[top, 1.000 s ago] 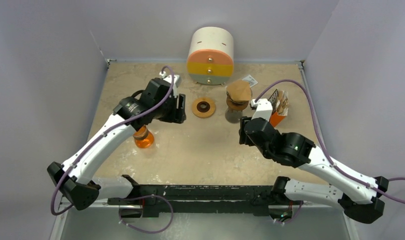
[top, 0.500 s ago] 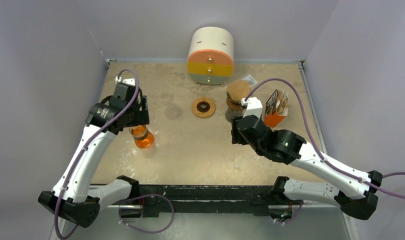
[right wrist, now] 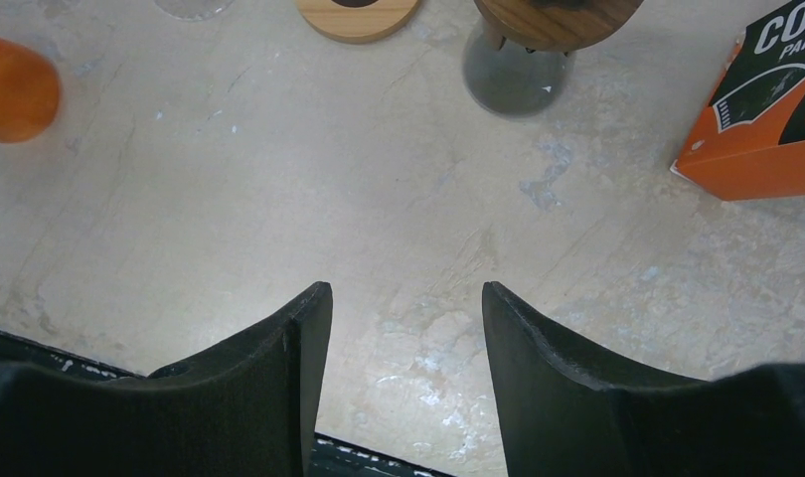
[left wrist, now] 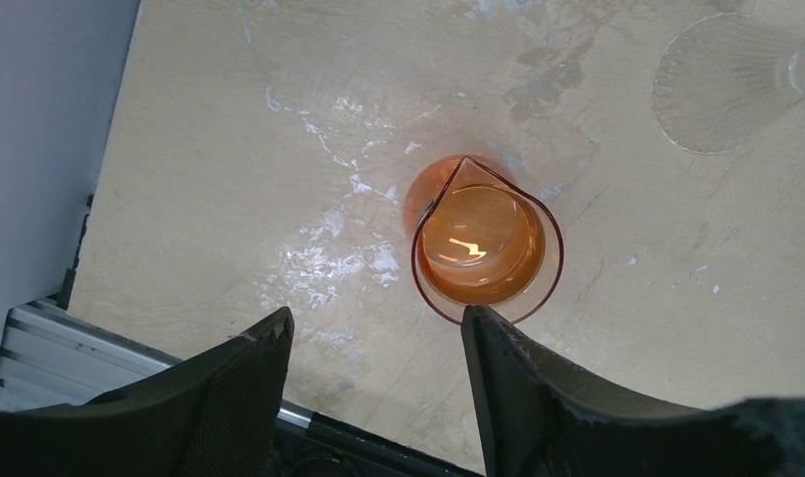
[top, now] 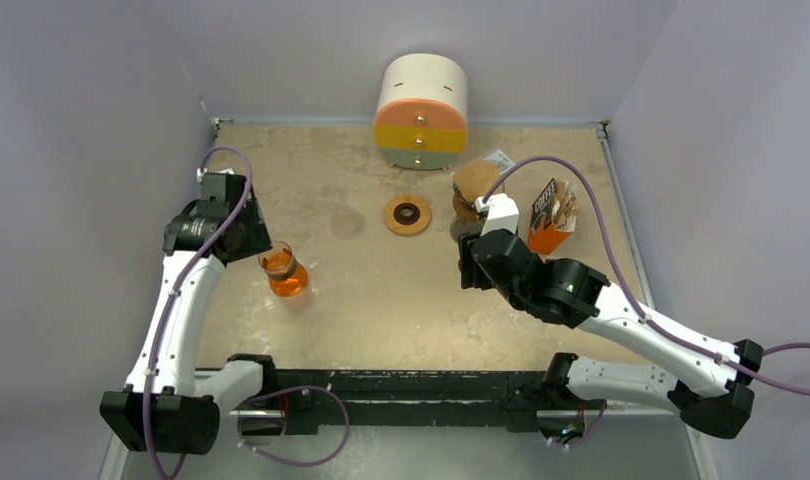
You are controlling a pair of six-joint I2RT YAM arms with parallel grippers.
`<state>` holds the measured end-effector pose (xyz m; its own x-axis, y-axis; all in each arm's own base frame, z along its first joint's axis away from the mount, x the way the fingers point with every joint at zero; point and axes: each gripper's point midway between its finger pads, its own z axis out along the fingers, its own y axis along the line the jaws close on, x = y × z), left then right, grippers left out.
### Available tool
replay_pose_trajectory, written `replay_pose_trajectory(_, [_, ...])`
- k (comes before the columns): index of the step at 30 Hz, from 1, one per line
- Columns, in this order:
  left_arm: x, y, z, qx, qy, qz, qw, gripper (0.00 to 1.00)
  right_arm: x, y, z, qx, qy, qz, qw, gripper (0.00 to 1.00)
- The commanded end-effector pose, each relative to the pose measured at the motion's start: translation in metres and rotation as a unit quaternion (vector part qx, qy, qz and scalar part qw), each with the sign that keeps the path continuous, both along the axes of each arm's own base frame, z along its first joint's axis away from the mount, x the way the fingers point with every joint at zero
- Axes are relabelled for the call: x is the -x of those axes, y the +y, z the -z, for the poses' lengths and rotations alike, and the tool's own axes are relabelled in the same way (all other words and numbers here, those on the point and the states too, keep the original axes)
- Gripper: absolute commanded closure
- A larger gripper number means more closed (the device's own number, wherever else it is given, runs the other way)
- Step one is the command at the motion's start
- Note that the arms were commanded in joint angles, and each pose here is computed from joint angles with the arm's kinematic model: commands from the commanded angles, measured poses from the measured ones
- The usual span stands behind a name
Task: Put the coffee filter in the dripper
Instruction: Move the coffee server to the center of the board.
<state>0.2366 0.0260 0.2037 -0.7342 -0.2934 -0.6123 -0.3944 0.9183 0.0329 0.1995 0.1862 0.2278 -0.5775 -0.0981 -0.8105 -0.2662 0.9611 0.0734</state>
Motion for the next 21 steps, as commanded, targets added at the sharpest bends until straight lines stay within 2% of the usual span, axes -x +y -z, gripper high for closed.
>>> replay_pose_trajectory(1, [-0.011, -0.004, 0.016, 0.028, 0.011, 0.009, 1.000, 0.40, -0.003, 0.002, -0.013, -0.009, -0.018, -0.008, 1.000, 0.40])
replay_pose_trajectory(4, [-0.014, -0.005, 0.027, 0.037, 0.028, 0.006, 0.999, 0.41, -0.002, 0.001, -0.013, -0.010, -0.019, -0.009, 1.000, 0.40])
replay_pose_trajectory(8, [-0.016, -0.006, 0.049, 0.061, 0.057, -0.002, 0.996, 0.47, -0.001, -0.002, -0.011, -0.011, -0.018, -0.010, 1.000, 0.40])
replay_pose_trajectory(14, [-0.018, -0.005, 0.063, 0.074, 0.064, -0.007, 0.995, 0.53, 0.000, -0.006, -0.010, -0.005, -0.022, -0.006, 1.000, 0.40])
replay_pose_trajectory(21, [-0.023, -0.009, 0.073, 0.090, 0.073, -0.002, 0.993, 0.68, -0.001, -0.002, -0.005, -0.005, -0.016, -0.009, 1.000, 0.39])
